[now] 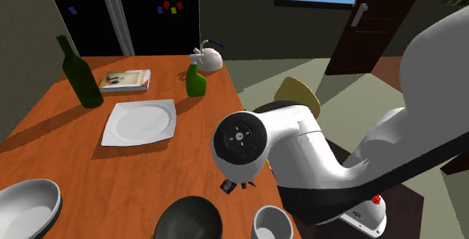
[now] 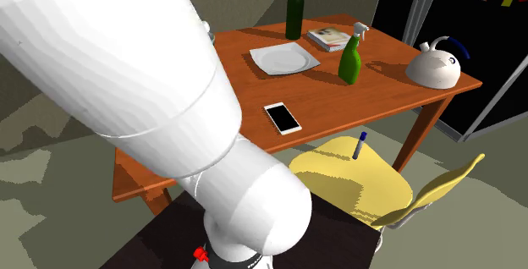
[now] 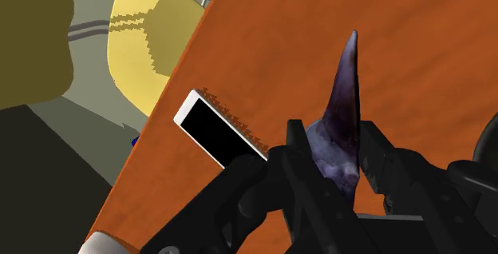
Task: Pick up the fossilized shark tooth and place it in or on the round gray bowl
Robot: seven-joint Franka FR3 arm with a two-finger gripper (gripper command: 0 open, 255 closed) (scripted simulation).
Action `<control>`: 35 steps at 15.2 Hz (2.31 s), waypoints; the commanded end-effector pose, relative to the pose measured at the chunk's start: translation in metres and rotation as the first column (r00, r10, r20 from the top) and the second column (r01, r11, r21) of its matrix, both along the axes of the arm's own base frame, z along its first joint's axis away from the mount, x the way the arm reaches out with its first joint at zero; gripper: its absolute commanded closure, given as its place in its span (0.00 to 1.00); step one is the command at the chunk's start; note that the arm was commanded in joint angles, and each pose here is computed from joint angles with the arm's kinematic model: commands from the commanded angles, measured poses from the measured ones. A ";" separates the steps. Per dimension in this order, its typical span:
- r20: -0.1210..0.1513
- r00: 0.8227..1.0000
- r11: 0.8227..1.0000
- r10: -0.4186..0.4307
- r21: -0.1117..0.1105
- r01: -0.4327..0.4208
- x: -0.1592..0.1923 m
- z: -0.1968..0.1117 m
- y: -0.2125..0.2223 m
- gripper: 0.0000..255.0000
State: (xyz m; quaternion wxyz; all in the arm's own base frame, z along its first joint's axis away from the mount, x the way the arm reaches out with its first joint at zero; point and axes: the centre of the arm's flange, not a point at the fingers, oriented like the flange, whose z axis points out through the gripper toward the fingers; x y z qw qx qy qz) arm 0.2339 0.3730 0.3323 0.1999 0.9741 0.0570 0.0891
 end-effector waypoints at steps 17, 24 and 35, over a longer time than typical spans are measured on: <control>0.002 1.000 1.000 -0.002 0.004 0.002 -0.007 -0.035 0.171 1.00; 0.002 1.000 1.000 -0.002 0.004 0.002 -0.007 -0.060 0.171 1.00; 0.002 1.000 1.000 -0.002 0.004 0.002 -0.007 -0.060 0.171 0.00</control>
